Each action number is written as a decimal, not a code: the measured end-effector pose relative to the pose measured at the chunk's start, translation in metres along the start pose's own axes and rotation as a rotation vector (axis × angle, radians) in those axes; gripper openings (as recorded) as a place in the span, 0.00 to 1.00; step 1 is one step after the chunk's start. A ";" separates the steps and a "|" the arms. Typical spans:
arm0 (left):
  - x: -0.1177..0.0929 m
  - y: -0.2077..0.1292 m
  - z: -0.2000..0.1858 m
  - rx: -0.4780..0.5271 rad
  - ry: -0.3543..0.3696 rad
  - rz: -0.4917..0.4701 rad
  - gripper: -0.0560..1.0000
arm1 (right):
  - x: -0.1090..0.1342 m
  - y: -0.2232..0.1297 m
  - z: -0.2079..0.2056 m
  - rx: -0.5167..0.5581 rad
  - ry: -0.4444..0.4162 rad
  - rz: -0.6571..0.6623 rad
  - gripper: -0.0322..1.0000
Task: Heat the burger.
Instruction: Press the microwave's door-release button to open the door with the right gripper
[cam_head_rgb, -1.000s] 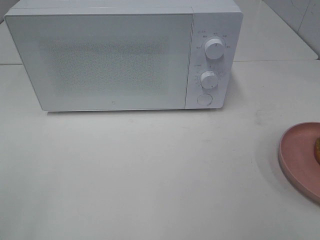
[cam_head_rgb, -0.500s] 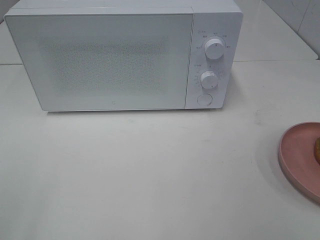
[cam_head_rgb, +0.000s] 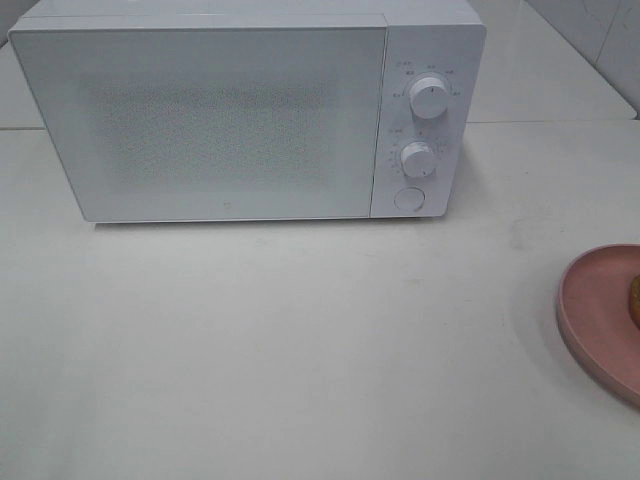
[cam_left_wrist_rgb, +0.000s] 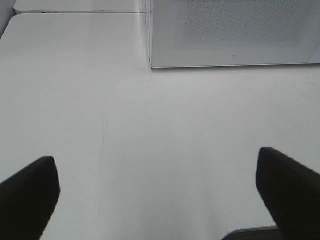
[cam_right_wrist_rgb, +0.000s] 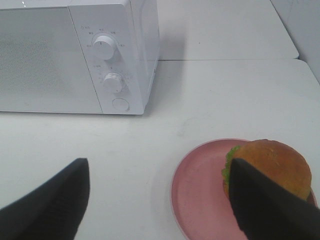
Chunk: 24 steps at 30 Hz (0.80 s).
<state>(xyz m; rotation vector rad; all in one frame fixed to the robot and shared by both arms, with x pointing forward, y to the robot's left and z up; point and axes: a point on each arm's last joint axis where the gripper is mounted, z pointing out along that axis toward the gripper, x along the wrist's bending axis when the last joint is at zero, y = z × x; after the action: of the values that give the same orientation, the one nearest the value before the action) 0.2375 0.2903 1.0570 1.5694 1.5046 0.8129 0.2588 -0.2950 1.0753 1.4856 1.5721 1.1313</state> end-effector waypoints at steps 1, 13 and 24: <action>0.000 0.000 0.000 0.000 0.000 0.000 0.99 | 0.000 0.004 0.005 0.006 -0.001 0.000 0.76; 0.000 0.000 0.000 0.000 0.000 0.000 0.99 | 0.001 0.019 0.037 0.057 -0.006 0.002 0.76; 0.000 0.000 0.000 0.000 0.000 0.000 0.99 | 0.002 0.036 0.073 0.039 -0.006 0.003 0.76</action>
<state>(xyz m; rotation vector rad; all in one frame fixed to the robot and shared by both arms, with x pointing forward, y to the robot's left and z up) 0.2375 0.2903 1.0570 1.5694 1.5046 0.8129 0.3397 -0.2842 1.0804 1.5157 1.5961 1.1025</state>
